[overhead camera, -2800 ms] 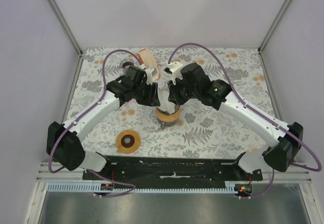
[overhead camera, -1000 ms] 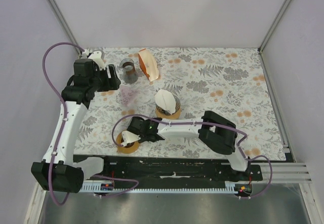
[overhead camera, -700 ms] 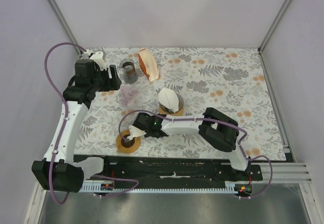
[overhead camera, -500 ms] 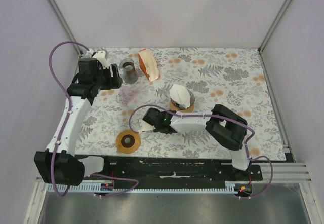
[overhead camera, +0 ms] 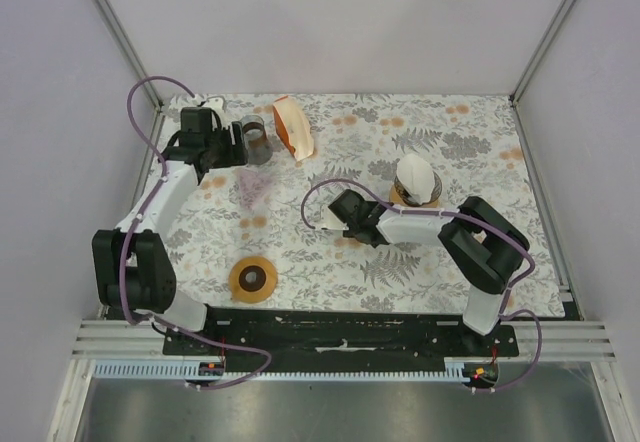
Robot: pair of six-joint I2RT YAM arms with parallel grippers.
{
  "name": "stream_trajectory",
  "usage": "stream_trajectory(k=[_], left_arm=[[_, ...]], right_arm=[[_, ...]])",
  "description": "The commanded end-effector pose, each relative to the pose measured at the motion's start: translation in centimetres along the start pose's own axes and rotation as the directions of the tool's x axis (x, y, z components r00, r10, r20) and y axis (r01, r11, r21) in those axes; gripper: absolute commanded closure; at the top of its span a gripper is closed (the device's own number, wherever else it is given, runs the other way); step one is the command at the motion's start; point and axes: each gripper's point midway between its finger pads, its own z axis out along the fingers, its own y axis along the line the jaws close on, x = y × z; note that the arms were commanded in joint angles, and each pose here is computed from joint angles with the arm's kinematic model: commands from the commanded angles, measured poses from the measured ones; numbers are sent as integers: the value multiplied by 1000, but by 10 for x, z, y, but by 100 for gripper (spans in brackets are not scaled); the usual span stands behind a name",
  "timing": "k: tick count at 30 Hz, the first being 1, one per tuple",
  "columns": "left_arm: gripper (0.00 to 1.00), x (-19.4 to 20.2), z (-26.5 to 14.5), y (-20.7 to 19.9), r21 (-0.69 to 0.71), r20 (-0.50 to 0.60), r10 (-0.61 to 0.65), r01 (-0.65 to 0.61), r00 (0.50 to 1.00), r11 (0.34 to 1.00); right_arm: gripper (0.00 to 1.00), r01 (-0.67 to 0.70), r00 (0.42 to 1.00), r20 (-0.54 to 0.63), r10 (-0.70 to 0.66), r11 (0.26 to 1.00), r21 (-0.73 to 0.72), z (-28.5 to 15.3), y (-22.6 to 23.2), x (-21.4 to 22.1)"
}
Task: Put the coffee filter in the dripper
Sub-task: Move the coffee server to the center of the board.
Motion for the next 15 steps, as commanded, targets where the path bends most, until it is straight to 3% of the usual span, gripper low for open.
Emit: stream_trajectory(k=[1,7,8,15], left_arm=[[24,-40,19,10,-67,84,-59,65,995,996],[20,-82,49,8,-67,143,-101,111,985,992],[20,-86,57,8,-69,139,-107,117,984,991],[25,-83,119,16,-88,49,-57,61,997,994]], right_arm=[[43,-107,989,106,107,994,-9,-17,-12,-23],[33,-260,932,248,264,964,-49,-45,-37,-53],[23,-284,920,264,290,957,-61,-50,-38,-56],[21,-357,872,323,369,929,-98,-77,-48,-59]])
